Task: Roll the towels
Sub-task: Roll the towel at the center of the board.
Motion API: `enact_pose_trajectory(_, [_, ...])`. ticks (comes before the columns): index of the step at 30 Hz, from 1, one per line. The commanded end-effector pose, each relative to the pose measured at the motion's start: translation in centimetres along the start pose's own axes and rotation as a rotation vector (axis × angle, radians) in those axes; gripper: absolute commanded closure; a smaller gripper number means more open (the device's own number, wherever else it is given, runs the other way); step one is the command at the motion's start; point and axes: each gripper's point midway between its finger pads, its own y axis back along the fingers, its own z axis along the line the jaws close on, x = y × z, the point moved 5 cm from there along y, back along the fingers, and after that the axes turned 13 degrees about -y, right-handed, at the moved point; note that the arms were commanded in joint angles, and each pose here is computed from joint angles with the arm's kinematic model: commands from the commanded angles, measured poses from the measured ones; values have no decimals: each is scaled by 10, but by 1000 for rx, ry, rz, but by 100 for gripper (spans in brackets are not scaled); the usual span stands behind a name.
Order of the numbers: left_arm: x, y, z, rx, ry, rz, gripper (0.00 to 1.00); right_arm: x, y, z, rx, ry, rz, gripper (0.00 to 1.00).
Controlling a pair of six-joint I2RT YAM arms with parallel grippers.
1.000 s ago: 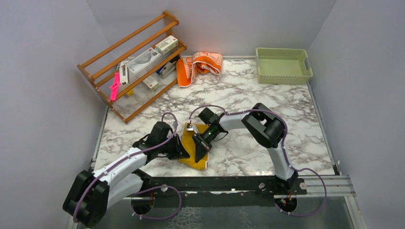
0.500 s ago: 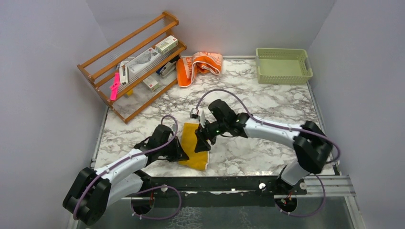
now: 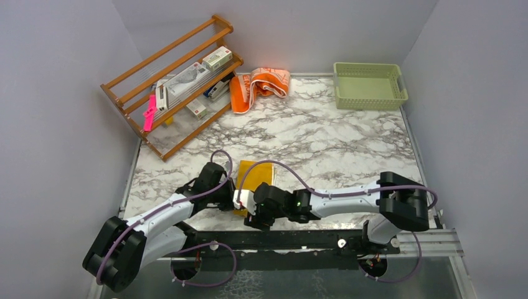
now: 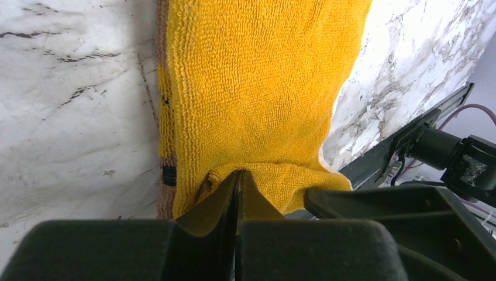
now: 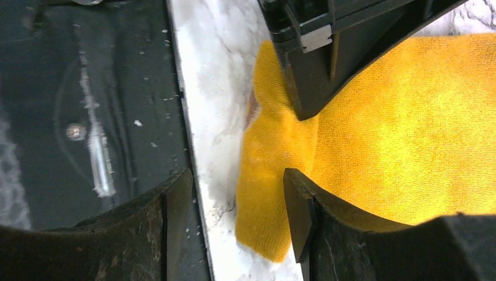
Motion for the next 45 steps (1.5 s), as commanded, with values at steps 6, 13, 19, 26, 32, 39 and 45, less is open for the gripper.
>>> enact_pose_trajectory(6, [16,-6,26,-118,15,31,100,-2,-28,-11,152,71,-35,43])
enact_pose_trajectory(13, [17,-7,26,-110,19,36,100,20,-40,-15,174,40,37,54])
enact_pose_trajectory(19, [10,-1,20,-104,27,8,100,29,-43,-14,177,-10,92,80])
enact_pose_trajectory(26, [-45,38,-16,-65,-31,-161,98,20,-33,-4,-42,-150,111,91])
enact_pose_trajectory(32, [-69,57,-36,-19,-86,-203,95,-1,-11,-33,-316,-410,109,91])
enact_pose_trajectory(39, [-58,46,-33,28,-78,-160,97,7,-22,-47,-576,-618,243,90])
enact_pose_trajectory(45, [-51,41,-33,79,-40,-154,98,19,-30,-72,-694,-800,261,90])
